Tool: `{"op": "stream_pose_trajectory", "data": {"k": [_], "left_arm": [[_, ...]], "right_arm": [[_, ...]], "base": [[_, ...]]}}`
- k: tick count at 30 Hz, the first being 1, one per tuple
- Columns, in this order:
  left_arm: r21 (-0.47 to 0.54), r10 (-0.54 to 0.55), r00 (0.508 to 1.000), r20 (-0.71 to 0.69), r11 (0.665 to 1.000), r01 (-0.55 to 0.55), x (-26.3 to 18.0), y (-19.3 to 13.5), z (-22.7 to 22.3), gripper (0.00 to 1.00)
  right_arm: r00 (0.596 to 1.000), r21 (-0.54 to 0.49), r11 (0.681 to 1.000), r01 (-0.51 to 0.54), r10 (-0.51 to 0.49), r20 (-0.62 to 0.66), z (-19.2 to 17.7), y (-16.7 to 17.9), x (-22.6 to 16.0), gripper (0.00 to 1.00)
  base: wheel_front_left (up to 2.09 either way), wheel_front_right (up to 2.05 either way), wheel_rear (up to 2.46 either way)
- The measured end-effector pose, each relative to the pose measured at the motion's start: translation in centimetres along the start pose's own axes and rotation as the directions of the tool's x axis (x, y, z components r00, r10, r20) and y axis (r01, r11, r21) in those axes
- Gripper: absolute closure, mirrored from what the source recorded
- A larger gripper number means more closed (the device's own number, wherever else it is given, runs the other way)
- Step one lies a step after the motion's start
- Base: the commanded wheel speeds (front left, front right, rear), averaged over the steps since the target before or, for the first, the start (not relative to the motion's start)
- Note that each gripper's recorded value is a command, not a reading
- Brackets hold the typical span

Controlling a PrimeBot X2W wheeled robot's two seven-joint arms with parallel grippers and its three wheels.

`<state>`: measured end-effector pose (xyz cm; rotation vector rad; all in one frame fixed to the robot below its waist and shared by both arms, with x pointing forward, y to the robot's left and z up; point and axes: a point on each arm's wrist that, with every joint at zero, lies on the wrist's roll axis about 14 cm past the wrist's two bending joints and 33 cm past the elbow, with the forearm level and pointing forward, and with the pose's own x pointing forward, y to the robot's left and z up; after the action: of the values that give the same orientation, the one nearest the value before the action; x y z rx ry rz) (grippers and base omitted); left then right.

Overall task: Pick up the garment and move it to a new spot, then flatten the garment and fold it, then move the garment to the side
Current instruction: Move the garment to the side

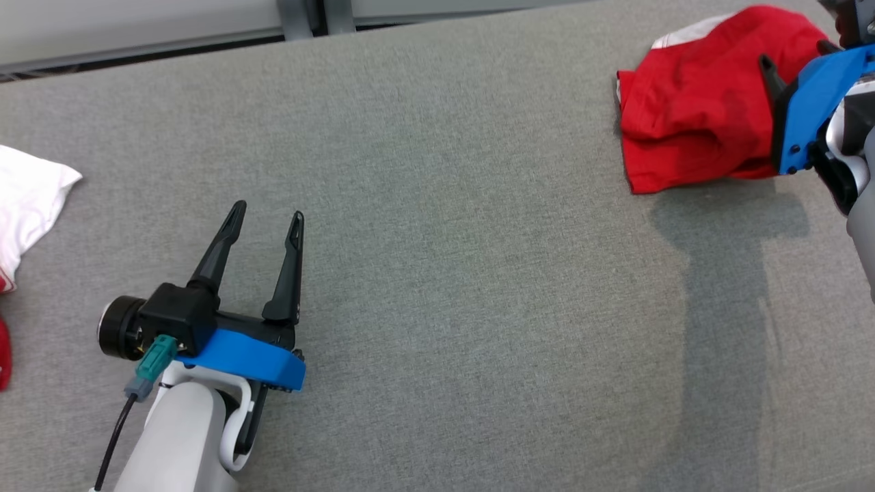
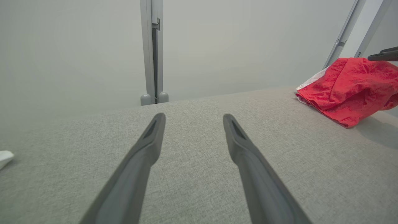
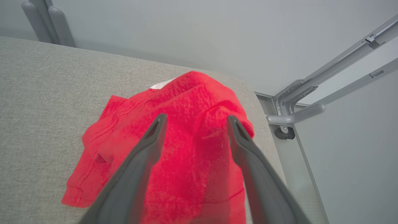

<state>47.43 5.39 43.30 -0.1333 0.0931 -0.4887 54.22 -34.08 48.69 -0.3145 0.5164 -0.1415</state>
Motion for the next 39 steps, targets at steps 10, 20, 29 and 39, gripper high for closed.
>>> {"op": "stream_pose_trajectory", "data": {"k": [10, 20, 29, 39], "left_arm": [[-0.001, 0.07, 0.995, 0.07, 0.998, -0.07, -3.3, 0.3, 3.6, 0.0], [0.012, 0.174, 0.966, 0.192, 0.984, -0.18, -8.1, 1.6, 8.2, 0.0], [0.007, 0.296, 0.922, 0.248, 0.952, -0.307, -13.1, 3.8, 9.8, 0.0], [0.004, 0.337, 0.918, 0.208, 0.938, -0.346, -14.7, 4.3, 8.1, 0.0]], "right_arm": [[0.985, 0.06, 0.998, 0.011, -0.021, 0.172, 3.2, -0.3, -4.1, 0.0], [0.882, 0.136, 0.987, -0.083, 0.009, 0.471, 7.6, 3.0, -9.8, 0.0], [0.825, 0.213, 0.95, -0.227, 0.071, 0.561, 4.6, 8.1, -13.5, 0.0], [0.805, 0.276, 0.906, -0.321, 0.107, 0.584, -0.4, 11.1, -16.9, 0.0]], "base": [[0.0, 0.0, 0.0], [0.0, 0.0, 0.0], [0.0, 0.0, 0.0], [0.0, 0.0, 0.0]]}}
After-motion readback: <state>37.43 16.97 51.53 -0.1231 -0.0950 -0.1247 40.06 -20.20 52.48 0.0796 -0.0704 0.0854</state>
